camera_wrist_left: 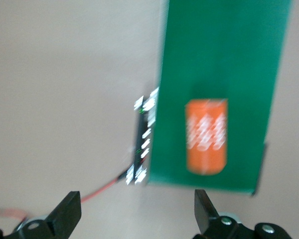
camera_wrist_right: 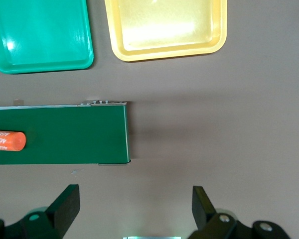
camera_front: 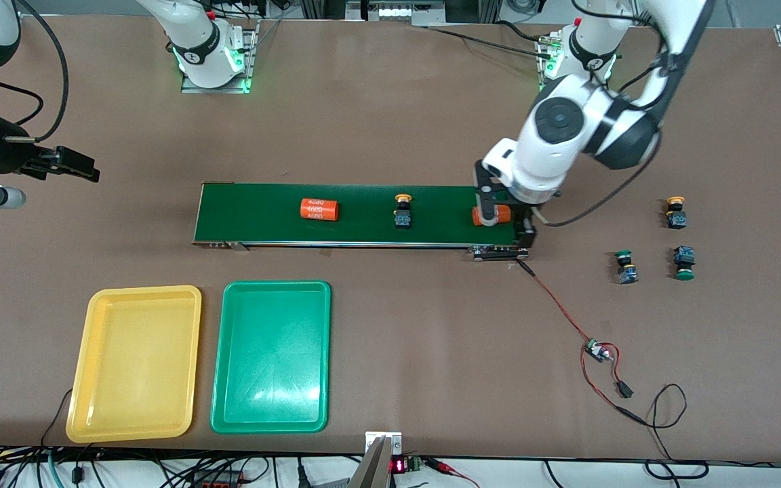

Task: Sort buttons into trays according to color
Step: 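Set the orange cylinder on the green belt and open the left gripper, then move the left gripper back over the remaining push buttons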

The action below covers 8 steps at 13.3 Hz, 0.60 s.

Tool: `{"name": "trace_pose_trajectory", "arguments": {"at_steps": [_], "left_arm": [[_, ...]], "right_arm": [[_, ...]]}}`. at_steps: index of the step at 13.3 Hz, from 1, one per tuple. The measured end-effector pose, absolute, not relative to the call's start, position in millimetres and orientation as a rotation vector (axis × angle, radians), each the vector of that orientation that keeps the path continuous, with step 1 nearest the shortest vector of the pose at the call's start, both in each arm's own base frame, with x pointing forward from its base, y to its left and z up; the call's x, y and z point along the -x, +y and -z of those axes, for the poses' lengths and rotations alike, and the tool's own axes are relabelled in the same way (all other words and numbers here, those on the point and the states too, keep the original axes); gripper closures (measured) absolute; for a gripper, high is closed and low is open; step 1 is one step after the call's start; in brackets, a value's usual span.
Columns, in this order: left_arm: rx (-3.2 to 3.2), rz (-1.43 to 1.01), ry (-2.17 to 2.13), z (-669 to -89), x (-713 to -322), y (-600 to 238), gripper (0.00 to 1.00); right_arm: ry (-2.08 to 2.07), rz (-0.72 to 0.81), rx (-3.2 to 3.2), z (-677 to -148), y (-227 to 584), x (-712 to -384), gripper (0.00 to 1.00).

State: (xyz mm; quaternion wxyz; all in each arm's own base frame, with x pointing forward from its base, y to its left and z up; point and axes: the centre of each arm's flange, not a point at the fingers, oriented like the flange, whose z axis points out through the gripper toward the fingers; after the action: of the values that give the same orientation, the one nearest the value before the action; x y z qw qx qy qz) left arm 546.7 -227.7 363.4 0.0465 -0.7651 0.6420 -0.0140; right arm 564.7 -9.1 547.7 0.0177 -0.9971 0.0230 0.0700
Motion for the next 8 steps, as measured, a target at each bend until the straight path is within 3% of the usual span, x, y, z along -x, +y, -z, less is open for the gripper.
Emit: {"name": "trace_pose_trajectory", "arguments": {"at_steps": [4,8], "left_arm": [[2.601,-0.038,1.625,-337.2,-588.3,-59.0,0.0],[3.061,-0.045,1.046,-265.6,-591.1,54.5,0.0]], "right_arm": [[0.054,-0.207,3.061,-548.3,3.0,-565.5,0.0],[0.001,-0.2,3.066,-542.8,38.0,-567.5,0.0]]}}
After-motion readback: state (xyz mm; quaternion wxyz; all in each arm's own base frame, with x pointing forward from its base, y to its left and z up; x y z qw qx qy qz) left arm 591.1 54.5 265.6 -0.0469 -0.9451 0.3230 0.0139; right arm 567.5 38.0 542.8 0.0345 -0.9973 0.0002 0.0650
